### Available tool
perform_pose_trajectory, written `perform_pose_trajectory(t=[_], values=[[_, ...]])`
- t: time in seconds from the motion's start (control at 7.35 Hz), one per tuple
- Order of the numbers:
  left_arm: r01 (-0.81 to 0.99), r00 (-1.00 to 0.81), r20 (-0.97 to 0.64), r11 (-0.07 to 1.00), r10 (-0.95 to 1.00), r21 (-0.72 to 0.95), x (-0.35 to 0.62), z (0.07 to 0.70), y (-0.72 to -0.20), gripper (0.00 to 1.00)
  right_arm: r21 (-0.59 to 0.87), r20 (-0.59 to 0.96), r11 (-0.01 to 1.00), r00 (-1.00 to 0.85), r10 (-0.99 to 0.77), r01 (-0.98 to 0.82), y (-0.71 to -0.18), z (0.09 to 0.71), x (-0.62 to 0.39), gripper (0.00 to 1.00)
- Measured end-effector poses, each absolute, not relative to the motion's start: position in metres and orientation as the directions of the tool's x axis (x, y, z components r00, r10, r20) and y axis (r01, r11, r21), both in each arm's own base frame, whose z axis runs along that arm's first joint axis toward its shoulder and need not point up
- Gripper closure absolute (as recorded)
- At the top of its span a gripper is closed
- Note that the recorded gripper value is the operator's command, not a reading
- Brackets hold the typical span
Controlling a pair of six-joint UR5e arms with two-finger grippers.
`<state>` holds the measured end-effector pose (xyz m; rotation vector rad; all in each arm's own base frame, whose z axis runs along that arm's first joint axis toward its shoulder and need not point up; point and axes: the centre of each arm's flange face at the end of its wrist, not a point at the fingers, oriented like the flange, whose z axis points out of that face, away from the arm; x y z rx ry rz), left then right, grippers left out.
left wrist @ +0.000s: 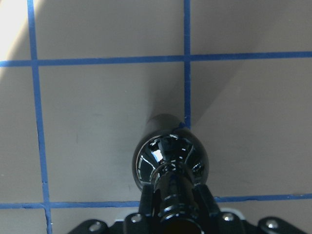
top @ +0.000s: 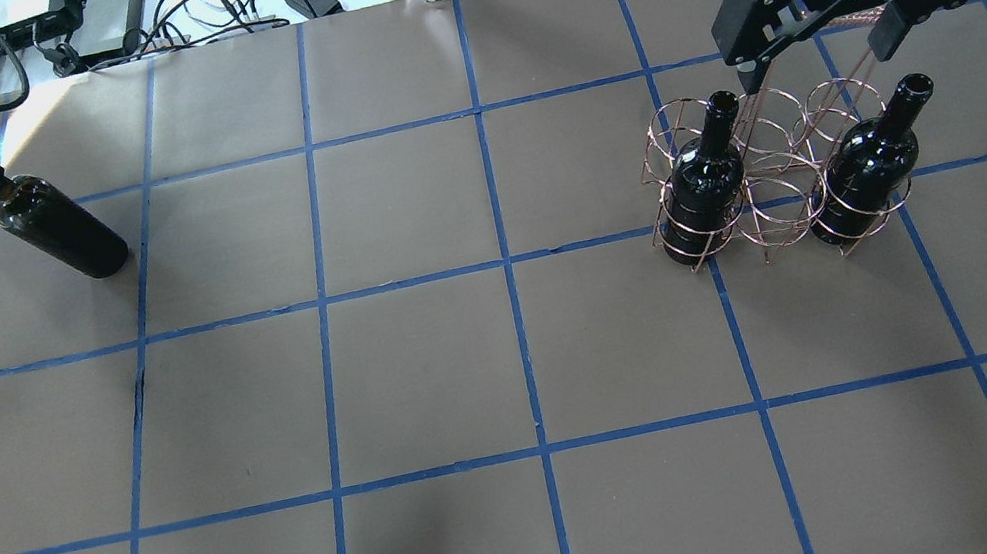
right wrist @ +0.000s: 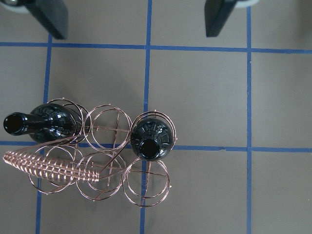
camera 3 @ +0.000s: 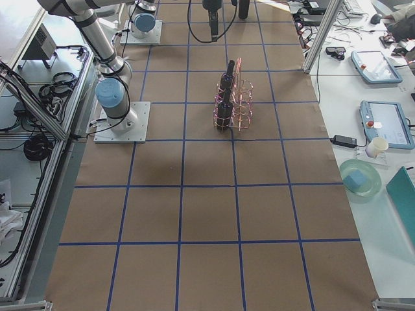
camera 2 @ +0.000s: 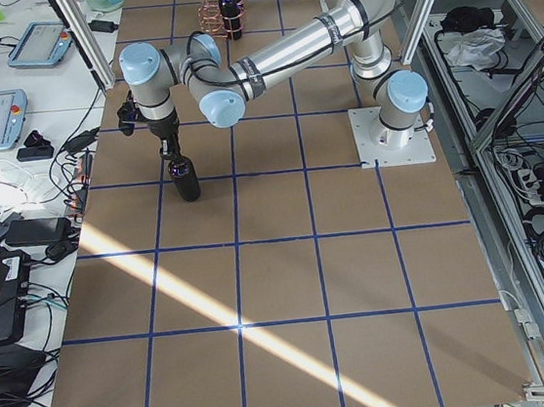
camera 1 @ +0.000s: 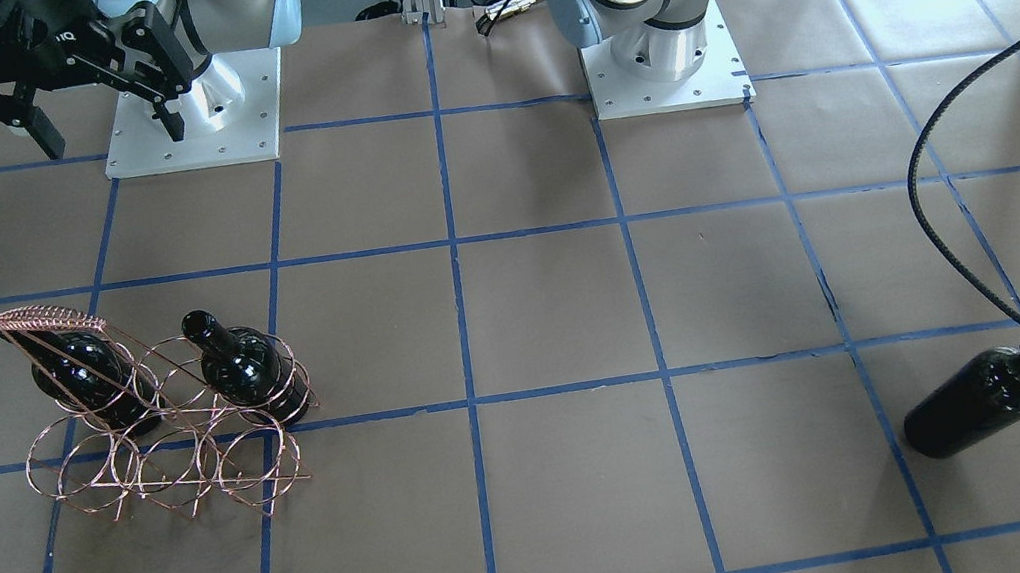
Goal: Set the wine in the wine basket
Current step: 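Carry the dark bottle with the left gripper toward the table center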
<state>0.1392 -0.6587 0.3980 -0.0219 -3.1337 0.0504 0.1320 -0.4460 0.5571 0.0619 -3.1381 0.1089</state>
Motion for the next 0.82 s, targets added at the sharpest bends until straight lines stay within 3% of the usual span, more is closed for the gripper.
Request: perform_pose_trajectory(t=[0.27,0.82], values=[[-0.008,-1.000,0.008,1.000,-0.008,-0.020,0.074,0.415,-0.617,1.00,-0.077,0.011,0.996,-0.999,-0.034,-0.034,-0.450,0.556,0.130,0.00],[-0.184,-0.983,0.011,0.983,-0.184,0.000,-0.115,0.424,-0.481,1.00,-0.134,0.007,0.991,-1.000,-0.017,-0.018,-0.457,0.561,0.128,0.00]])
